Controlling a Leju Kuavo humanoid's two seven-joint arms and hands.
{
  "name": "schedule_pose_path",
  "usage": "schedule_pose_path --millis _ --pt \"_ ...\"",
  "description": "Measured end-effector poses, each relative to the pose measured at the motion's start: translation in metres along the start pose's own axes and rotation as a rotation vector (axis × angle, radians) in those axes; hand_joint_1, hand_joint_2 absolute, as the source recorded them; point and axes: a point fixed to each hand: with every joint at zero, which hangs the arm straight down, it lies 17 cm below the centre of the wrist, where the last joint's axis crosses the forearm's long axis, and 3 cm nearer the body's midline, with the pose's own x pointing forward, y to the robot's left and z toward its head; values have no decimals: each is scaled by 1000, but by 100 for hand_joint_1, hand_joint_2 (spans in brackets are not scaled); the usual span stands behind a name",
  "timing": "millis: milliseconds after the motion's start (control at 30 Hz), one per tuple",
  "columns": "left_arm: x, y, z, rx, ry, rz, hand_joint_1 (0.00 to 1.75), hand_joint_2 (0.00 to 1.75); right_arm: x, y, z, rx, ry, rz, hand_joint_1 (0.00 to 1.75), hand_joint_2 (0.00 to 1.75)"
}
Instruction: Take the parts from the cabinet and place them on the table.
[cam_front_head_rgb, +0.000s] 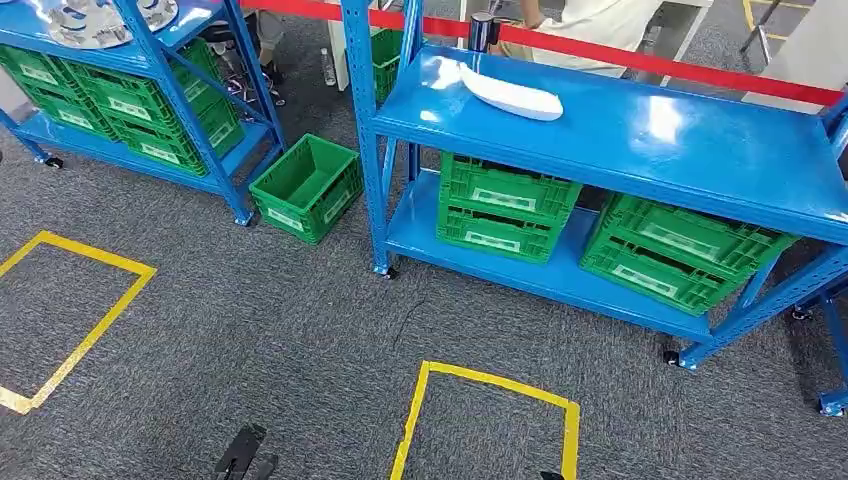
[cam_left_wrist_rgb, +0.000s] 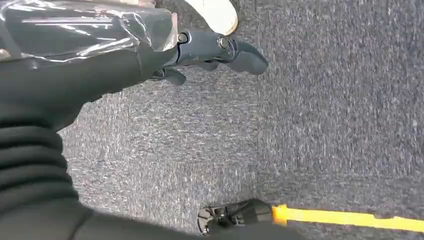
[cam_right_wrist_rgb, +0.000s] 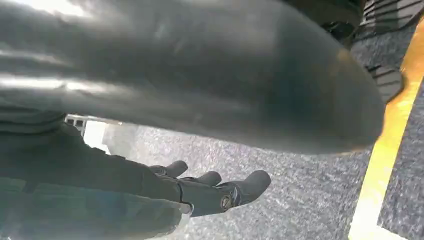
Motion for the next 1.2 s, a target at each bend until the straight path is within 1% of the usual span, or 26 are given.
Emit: schedule_pose_path --millis 100,167,233,300,333,367,400,433,467,533,567,600,633,700,733,800,833,900,967,1067,1200 --pt "3 0 0 4 -14 0 0 0 0 -3 0 -16 1 32 0 0" --pt "10 2 0 11 -45 23 0 0 1 -8 -1 -44 -17 55 0 0" --pt "28 2 0 10 -118 80 0 0 7 -15 -2 -76 -64 78 0 0" --pt "60 -9 7 -53 -224 179 0 0 14 -18 -2 -99 -122 105 0 0" --pt "83 -16 13 -101 -290 222 0 0 15 -18 -2 -98 -132 115 0 0" --pt "109 -26 22 -160 -362 252 0 0 14 -16 -2 -85 -130 121 0 175" --pt "135 -38 35 -238 -431 277 0 0 13 -13 -2 -60 -125 117 0 175" --pt "167 -55 56 -354 -522 299 0 0 11 -8 -1 -23 -118 108 0 175" --pt "202 -70 85 -491 -631 314 0 0 10 -2 -1 16 -116 103 0 175" --pt "265 -91 163 -756 -879 315 0 0 12 6 2 73 -124 114 0 175" --pt "289 -95 200 -852 -983 311 0 0 15 9 3 87 -129 122 0 175" --pt "307 -100 247 -985 -1098 295 0 0 17 12 4 109 -132 135 0 175" --pt "318 -103 291 -1104 -1200 272 0 0 19 14 5 122 -135 149 0 175" --pt "322 -101 373 -1326 -1379 217 0 0 23 17 6 139 -140 164 0 175" --pt "319 -98 409 -1427 -1453 197 0 0 26 17 7 145 -143 166 0 175" --pt "310 -90 465 -1592 -1568 158 0 0 28 16 7 149 -148 158 0 175" --pt "306 -88 485 -1643 -1609 137 0 0 29 16 7 151 -152 154 0 175" --pt "299 -81 511 -1716 -1669 123 0 0 27 15 7 154 -155 144 0 175" --pt "293 -76 527 -1770 -1705 108 0 0 25 13 7 154 -159 134 0 175" --pt "284 -72 544 -1823 -1747 73 0 0 21 12 6 155 -155 121 0 175" --pt "278 -71 554 -1865 -1764 44 0 0 12 9 4 148 -133 128 0 175"
